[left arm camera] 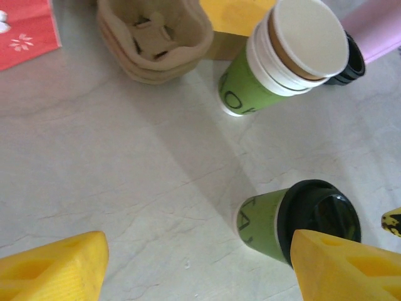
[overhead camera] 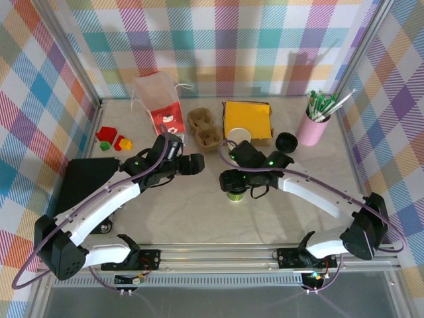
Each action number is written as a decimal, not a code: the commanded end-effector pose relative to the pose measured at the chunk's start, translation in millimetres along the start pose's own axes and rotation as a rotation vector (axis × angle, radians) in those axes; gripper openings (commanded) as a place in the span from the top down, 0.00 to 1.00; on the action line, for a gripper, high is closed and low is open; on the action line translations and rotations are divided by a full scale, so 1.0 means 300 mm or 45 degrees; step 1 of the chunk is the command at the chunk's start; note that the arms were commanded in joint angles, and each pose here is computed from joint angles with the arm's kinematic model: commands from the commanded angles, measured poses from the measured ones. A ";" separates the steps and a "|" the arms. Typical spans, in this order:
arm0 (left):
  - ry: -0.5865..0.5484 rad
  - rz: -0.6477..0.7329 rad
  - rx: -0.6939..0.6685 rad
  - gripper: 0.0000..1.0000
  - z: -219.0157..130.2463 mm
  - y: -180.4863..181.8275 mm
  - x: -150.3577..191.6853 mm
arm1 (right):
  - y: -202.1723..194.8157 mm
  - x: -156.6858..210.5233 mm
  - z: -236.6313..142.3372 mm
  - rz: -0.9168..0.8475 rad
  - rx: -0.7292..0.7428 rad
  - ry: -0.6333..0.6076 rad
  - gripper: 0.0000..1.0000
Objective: Pack the takeout coffee
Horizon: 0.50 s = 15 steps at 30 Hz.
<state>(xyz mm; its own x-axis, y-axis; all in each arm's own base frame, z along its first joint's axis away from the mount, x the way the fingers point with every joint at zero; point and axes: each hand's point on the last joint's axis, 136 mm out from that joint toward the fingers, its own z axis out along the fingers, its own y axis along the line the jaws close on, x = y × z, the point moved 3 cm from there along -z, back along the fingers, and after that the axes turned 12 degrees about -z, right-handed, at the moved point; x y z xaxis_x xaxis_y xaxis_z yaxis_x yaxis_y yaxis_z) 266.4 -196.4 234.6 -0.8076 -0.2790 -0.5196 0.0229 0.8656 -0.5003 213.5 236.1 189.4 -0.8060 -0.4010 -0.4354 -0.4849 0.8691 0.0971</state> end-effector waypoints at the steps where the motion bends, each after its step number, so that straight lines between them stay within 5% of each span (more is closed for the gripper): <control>1: -0.110 0.037 -0.052 0.23 -0.110 0.025 -0.048 | -0.016 -0.005 0.006 -0.009 0.120 0.017 0.07; 7: -0.228 0.072 -0.047 0.23 -0.241 0.029 -0.086 | -0.016 -0.008 0.061 -0.012 0.178 0.078 0.12; 15: -0.238 0.079 0.010 0.22 -0.263 0.026 -0.072 | -0.018 -0.010 0.093 -0.016 0.214 0.115 0.15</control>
<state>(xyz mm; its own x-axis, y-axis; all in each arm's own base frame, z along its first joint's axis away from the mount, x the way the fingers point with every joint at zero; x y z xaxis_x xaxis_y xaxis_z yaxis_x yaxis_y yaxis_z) 239.8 -156.3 301.1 -0.6767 -0.3199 -0.6632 0.0789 0.8640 -0.4972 226.3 241.0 160.8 -0.8261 -0.4351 -0.3581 -0.4525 0.8909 -0.0385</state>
